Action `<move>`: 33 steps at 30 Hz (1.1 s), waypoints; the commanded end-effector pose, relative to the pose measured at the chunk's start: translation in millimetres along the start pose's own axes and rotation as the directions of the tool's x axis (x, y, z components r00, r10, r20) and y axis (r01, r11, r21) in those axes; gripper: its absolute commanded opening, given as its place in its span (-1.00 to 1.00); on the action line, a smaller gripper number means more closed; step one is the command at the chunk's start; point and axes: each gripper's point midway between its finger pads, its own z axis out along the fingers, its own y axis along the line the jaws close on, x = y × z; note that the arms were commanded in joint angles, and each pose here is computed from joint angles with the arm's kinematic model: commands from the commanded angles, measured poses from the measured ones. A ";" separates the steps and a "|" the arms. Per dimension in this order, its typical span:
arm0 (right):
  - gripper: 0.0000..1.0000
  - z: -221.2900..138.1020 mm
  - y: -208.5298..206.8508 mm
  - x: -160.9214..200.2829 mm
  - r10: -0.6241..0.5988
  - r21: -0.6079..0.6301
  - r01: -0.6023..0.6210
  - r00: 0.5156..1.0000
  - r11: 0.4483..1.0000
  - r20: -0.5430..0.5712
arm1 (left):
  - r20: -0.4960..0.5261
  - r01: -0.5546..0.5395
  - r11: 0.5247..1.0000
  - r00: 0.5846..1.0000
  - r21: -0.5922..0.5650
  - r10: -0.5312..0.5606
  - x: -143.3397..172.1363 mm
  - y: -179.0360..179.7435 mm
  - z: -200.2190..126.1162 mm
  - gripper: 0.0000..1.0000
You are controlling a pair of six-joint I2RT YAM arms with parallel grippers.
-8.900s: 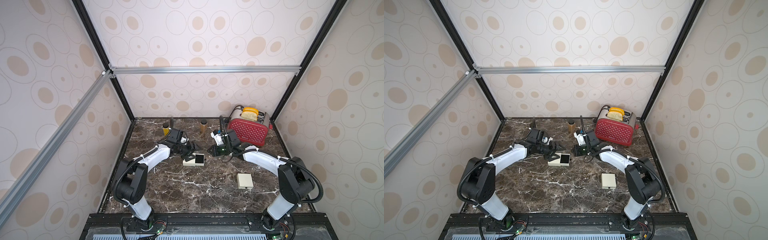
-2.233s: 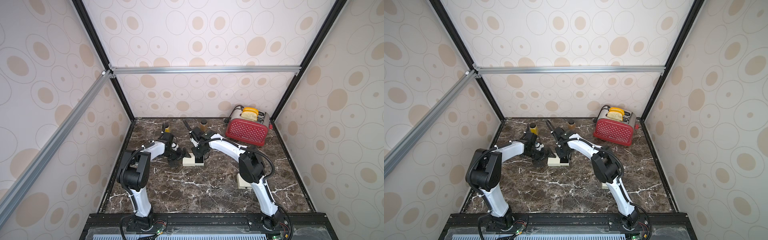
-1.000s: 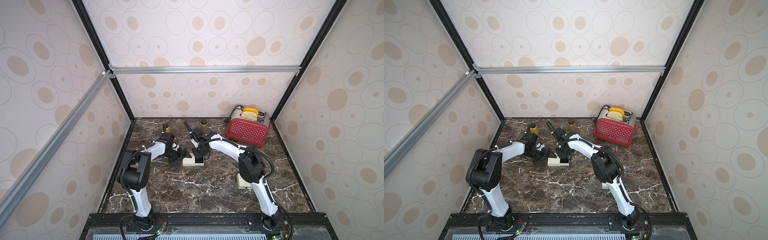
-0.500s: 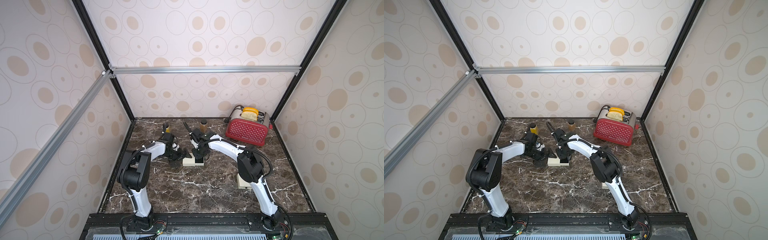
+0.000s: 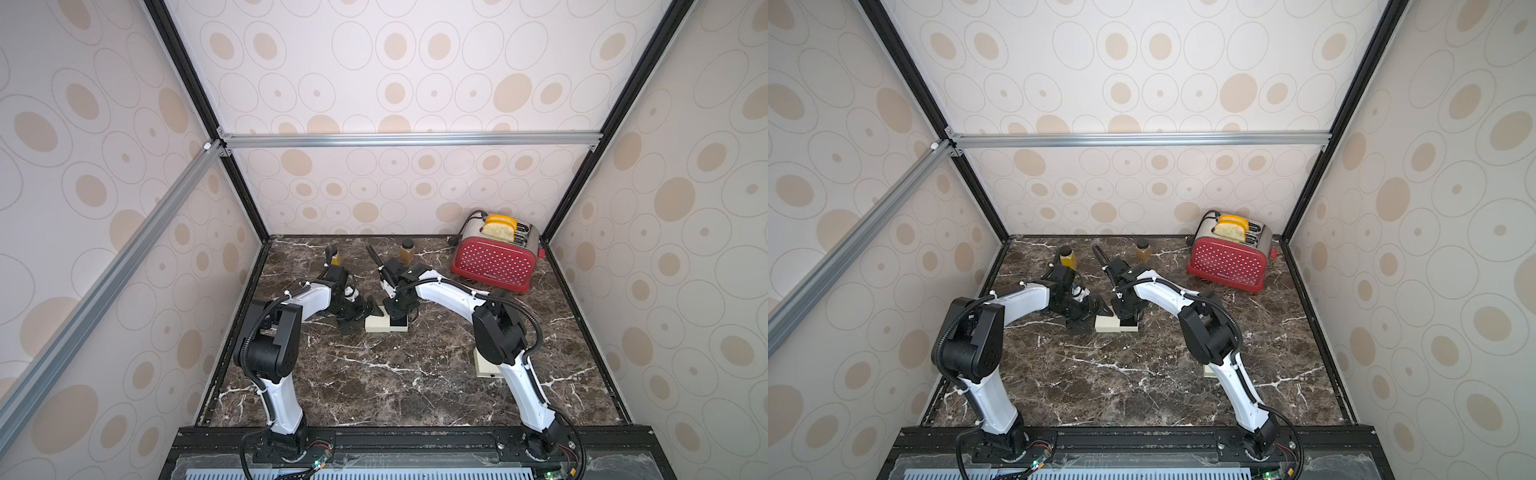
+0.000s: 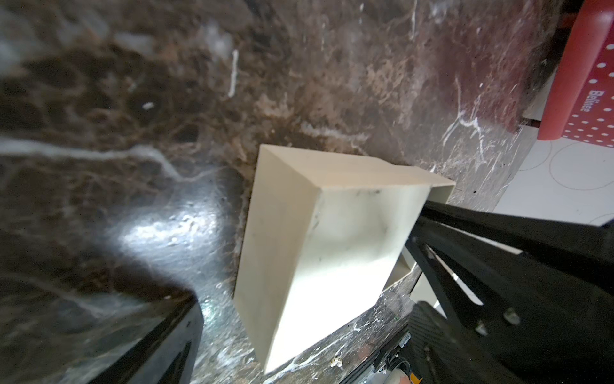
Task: Place the earrings into the drawer-style jewelry box
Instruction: Insert the earring into the inner lining, then pick up the earring from the center of the board.
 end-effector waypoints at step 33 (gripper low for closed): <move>1.00 -115.8 -177.8 130.8 0.350 0.146 -0.412 0.879 0.899 0.325 | 0.026 -0.566 0.716 0.777 -0.408 0.629 38.5 -160.8 42.7 0.39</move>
